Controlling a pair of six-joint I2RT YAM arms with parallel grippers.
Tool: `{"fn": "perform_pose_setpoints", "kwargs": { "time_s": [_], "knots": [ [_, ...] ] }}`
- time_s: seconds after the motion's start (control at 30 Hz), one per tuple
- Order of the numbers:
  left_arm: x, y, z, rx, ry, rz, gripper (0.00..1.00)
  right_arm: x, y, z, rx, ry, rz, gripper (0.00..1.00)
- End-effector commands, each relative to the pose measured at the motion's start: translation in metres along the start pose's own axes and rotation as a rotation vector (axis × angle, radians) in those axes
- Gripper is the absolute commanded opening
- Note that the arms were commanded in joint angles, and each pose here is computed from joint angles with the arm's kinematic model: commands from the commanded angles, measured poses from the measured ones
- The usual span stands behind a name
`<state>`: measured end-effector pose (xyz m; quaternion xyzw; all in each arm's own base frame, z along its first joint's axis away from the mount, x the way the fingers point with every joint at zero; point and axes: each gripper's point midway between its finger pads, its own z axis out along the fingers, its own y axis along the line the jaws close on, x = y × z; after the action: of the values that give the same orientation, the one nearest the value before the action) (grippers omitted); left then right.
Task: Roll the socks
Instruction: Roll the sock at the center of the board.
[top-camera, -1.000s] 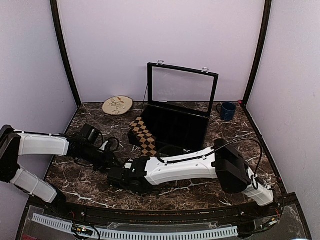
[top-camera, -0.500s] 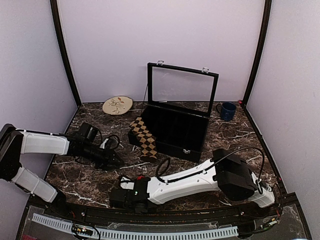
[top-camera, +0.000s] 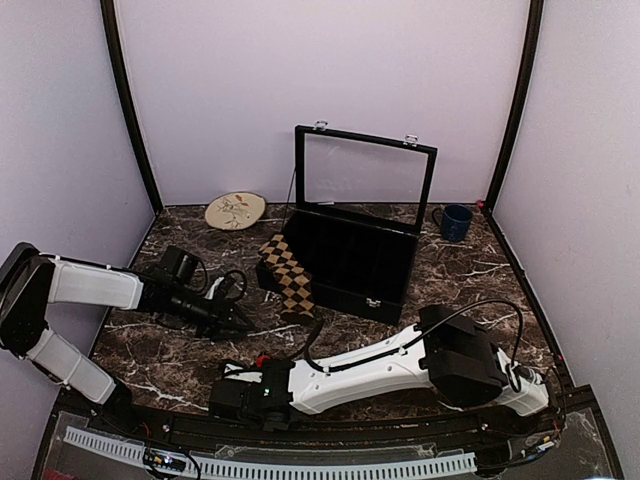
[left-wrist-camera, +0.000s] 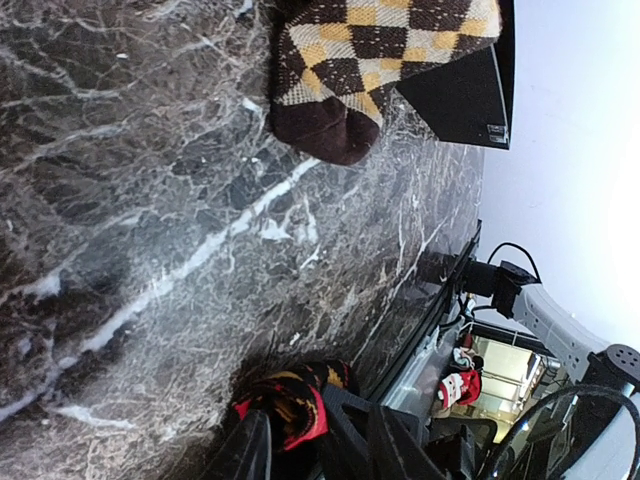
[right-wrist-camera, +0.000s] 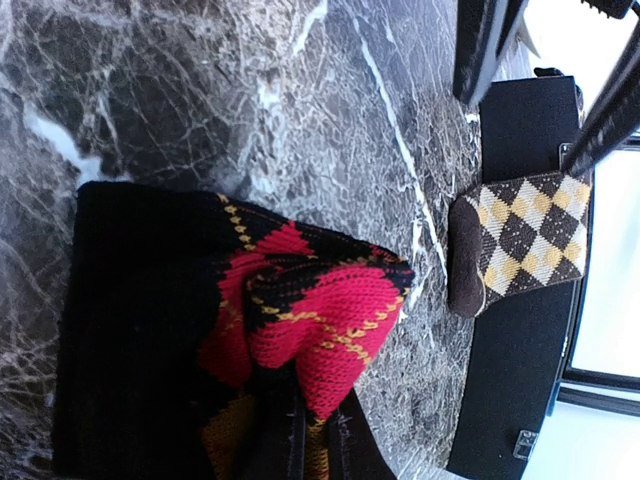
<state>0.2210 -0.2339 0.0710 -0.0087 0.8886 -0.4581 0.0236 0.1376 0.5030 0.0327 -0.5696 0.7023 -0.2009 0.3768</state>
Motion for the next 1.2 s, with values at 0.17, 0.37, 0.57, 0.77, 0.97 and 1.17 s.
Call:
{"fn": "perform_pose_setpoints", "kwargs": {
  "time_s": [0.17, 0.37, 0.57, 0.77, 0.97, 1.17],
  "knots": [
    [0.003, -0.020, 0.001, 0.112, 0.052, 0.054, 0.33, 0.008, 0.034, 0.005, -0.144, 0.024, 0.001, 0.00],
    [0.015, -0.022, 0.004, 0.124, 0.096, 0.060, 0.26, 0.004, 0.037, 0.001, -0.199, 0.026, 0.048, 0.00],
    [0.032, -0.011, 0.011, 0.105, 0.134, 0.050, 0.14, 0.007, 0.034, 0.001, -0.238, 0.038, 0.126, 0.00],
    [0.048, 0.005, 0.017, 0.071, 0.171, 0.016, 0.20, 0.009, 0.034, 0.003, -0.245, 0.046, 0.140, 0.00],
    [0.053, 0.013, 0.020, 0.051, 0.184, -0.012, 0.25, 0.010, 0.037, 0.004, -0.257, 0.048, 0.147, 0.00],
    [0.051, 0.010, 0.025, 0.072, 0.184, -0.030, 0.26, 0.008, 0.039, 0.004, -0.266, 0.039, 0.147, 0.00]
  ]
}}
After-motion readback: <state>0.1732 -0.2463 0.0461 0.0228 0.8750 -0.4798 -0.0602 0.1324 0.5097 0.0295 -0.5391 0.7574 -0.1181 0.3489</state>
